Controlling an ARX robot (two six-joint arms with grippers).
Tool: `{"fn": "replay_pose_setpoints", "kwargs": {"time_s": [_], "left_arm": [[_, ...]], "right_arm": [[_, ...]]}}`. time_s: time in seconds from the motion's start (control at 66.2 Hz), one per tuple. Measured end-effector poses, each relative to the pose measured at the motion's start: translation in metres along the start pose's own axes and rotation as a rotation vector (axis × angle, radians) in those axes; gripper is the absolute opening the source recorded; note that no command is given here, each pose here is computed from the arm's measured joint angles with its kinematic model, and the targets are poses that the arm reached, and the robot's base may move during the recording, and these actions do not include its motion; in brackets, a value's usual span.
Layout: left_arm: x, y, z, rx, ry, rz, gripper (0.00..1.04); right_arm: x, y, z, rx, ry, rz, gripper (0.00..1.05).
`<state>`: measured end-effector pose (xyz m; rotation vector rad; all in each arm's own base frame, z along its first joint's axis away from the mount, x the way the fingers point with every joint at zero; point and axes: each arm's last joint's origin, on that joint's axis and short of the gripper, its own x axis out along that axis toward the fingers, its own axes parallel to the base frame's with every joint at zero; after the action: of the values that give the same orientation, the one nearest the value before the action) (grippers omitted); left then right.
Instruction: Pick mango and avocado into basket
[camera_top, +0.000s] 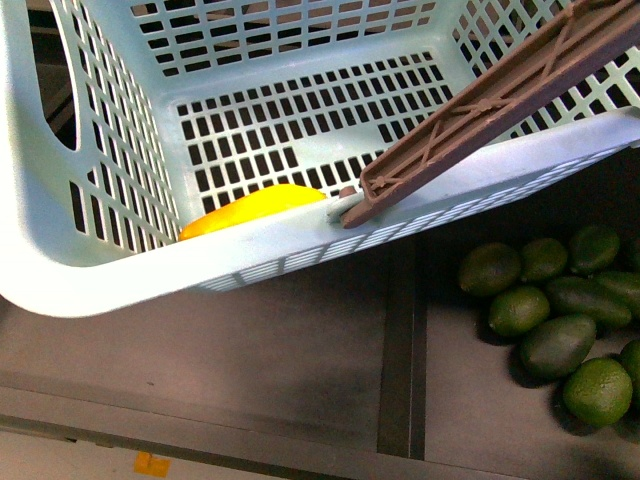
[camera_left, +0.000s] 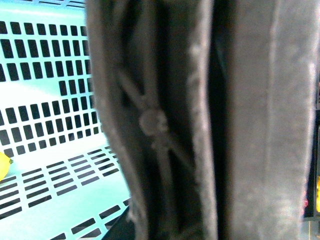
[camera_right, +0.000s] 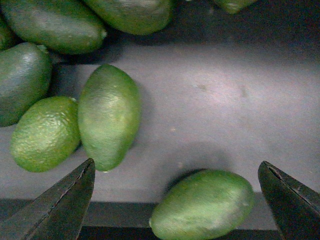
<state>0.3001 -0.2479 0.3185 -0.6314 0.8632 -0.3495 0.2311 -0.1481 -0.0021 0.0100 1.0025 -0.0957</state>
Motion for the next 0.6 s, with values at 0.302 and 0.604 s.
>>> {"fn": "replay_pose_setpoints", "kwargs": {"time_s": [0.302,0.604], "left_arm": [[0.000,0.001,0.001,0.000,-0.009,0.007,0.13],[0.000,0.001,0.001,-0.001,-0.006,0.005,0.13]], "right_arm": [[0.037,0.014,-0.006,0.047,0.061,0.021,0.96],[0.060,0.023,0.000,0.077,0.079,0.031,0.96]]}}
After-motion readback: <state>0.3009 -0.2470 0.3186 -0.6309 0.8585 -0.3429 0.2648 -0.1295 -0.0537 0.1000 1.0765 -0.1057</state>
